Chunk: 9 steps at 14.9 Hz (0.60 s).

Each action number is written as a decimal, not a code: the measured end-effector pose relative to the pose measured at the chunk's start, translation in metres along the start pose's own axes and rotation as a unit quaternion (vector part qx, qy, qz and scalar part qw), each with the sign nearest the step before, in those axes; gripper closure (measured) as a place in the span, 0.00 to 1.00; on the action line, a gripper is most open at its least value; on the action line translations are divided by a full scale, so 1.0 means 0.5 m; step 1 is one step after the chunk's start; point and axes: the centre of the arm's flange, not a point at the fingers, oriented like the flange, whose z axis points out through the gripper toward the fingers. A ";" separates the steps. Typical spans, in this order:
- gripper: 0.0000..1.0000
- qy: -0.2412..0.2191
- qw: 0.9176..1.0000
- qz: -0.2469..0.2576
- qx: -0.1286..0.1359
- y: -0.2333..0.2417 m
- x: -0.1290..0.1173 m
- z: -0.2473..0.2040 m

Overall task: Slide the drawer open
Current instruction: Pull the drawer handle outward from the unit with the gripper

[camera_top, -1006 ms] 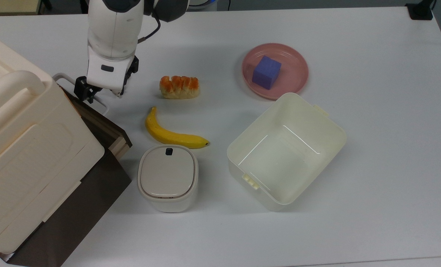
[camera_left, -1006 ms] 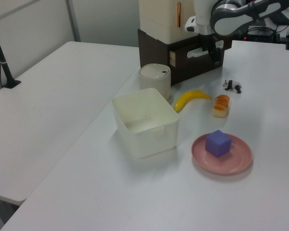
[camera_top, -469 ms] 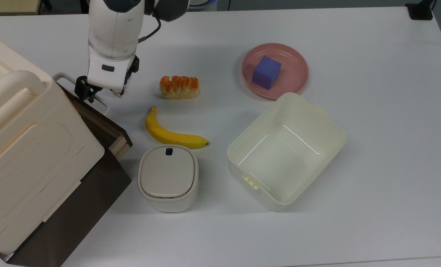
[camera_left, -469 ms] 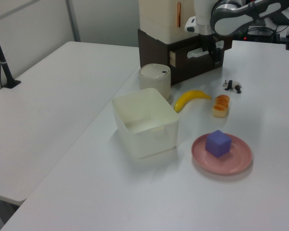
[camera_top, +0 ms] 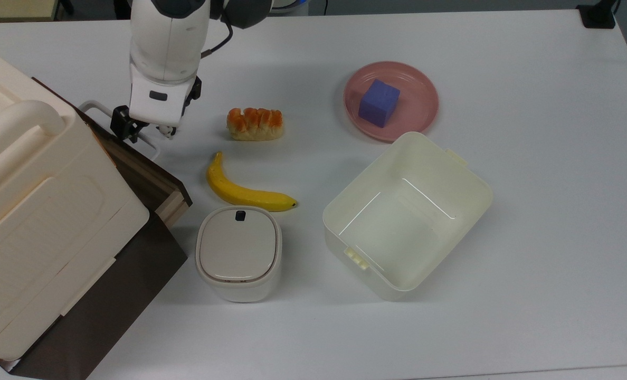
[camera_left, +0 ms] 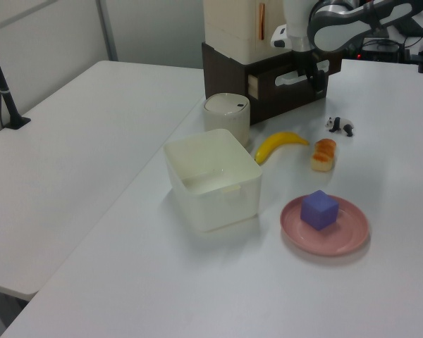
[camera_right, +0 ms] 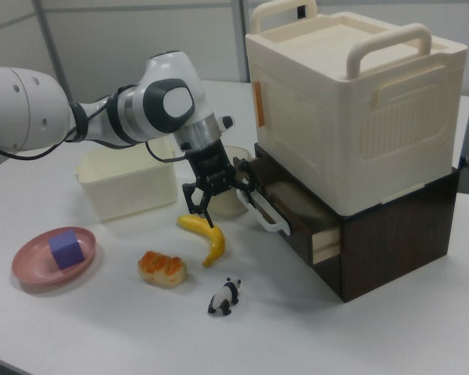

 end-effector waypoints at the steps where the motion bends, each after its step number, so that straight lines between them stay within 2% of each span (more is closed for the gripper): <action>1: 0.00 -0.003 1.000 -0.001 0.003 -0.004 0.001 -0.002; 9: 0.00 -0.029 0.999 -0.011 0.028 -0.032 0.005 -0.008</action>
